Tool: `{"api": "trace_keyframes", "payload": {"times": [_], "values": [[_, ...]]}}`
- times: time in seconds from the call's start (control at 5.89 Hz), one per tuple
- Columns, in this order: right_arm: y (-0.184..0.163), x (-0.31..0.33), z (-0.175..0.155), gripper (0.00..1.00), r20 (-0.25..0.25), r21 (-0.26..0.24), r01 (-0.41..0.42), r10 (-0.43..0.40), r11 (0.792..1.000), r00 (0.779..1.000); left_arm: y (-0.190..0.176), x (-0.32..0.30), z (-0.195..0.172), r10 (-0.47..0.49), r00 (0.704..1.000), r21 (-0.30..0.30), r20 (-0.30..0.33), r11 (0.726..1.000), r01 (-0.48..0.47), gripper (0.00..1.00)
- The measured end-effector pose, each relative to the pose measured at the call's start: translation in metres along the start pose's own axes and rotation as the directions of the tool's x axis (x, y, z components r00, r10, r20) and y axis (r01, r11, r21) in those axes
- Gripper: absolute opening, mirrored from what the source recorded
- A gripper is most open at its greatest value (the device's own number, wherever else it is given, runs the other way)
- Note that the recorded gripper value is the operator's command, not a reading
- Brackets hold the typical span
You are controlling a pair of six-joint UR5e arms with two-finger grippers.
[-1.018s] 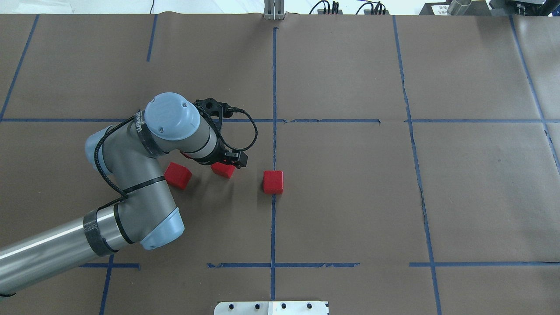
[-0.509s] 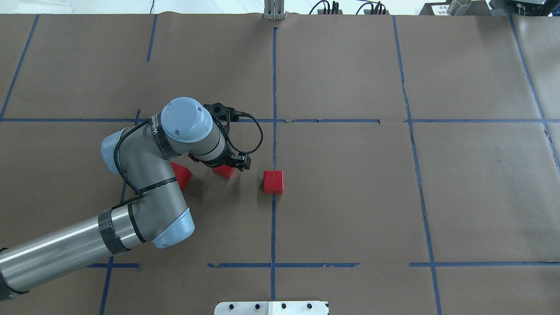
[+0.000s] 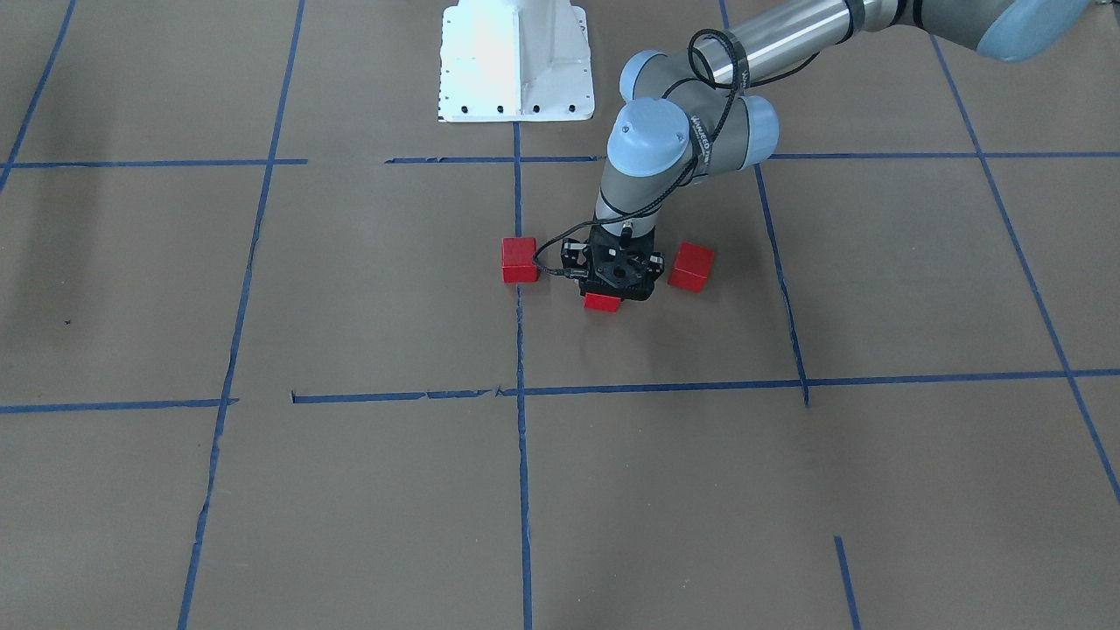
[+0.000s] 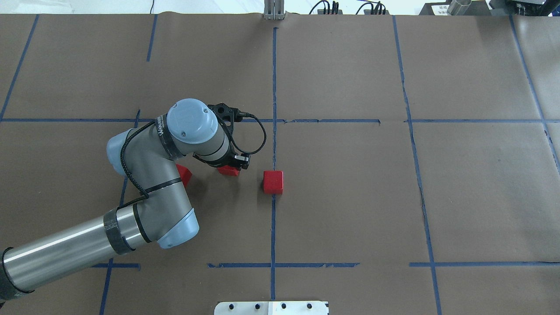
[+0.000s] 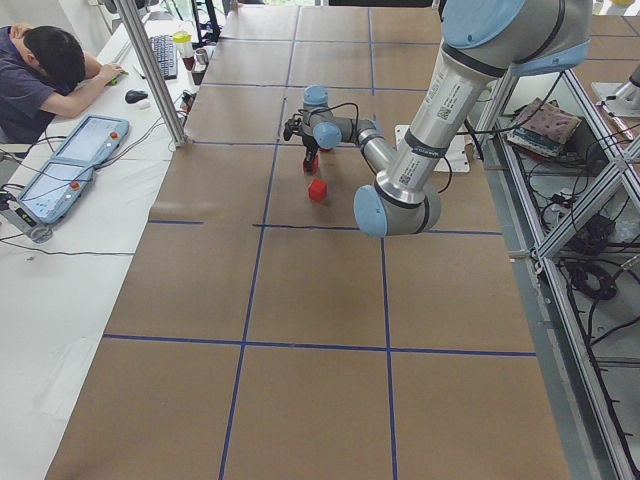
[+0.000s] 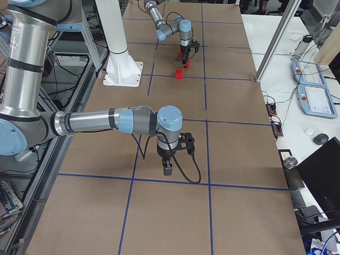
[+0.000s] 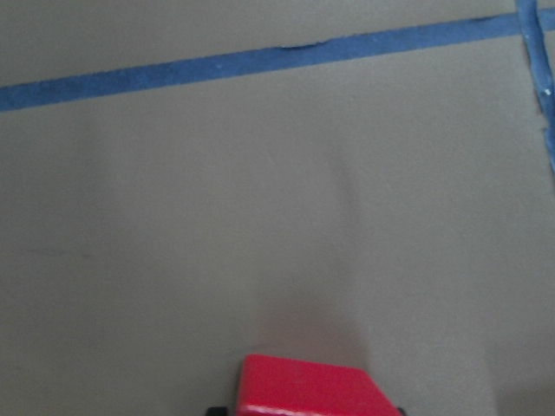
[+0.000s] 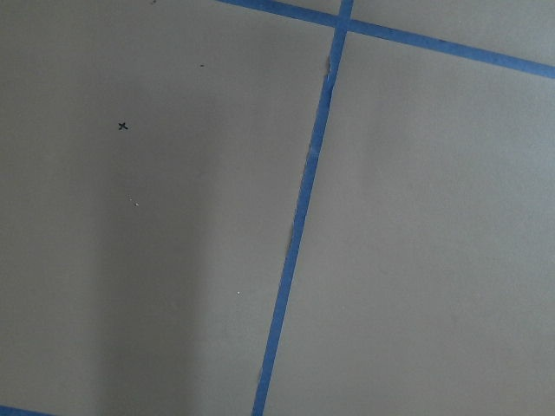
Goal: Form red blocks into L shape at center
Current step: 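Carry the cube with the left gripper beside the placed cube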
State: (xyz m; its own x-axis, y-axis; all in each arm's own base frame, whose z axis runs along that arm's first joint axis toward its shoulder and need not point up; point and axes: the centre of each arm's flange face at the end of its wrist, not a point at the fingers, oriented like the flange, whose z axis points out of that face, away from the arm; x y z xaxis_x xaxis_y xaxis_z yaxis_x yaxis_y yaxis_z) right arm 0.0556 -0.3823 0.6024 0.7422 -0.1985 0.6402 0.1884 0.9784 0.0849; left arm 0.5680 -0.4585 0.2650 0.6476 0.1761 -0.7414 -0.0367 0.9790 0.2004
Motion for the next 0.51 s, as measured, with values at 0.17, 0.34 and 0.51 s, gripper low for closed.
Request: {"api": "trace_keyframes", "payload": {"times": [0.17,0.34,0.51], "values": [[0.0,0.0,0.0,1.0,0.0,0.001,0.001,-0.001,1.0,1.0,-0.006,0.01,-0.007,-0.016,1.0,-0.002,0.012,1.0,0.016,0.24],[0.0,-0.001,-0.001,1.0,0.0,0.001,0.002,-0.002,1.0,1.0,-0.016,0.027,-0.014,-0.053,0.998,-0.013,0.039,0.998,0.054,0.24],[0.0,-0.001,-0.001,1.0,0.0,0.002,0.002,-0.002,1.0,1.0,-0.033,0.055,-0.014,-0.108,0.992,-0.021,0.063,0.994,0.11,0.24]]}}
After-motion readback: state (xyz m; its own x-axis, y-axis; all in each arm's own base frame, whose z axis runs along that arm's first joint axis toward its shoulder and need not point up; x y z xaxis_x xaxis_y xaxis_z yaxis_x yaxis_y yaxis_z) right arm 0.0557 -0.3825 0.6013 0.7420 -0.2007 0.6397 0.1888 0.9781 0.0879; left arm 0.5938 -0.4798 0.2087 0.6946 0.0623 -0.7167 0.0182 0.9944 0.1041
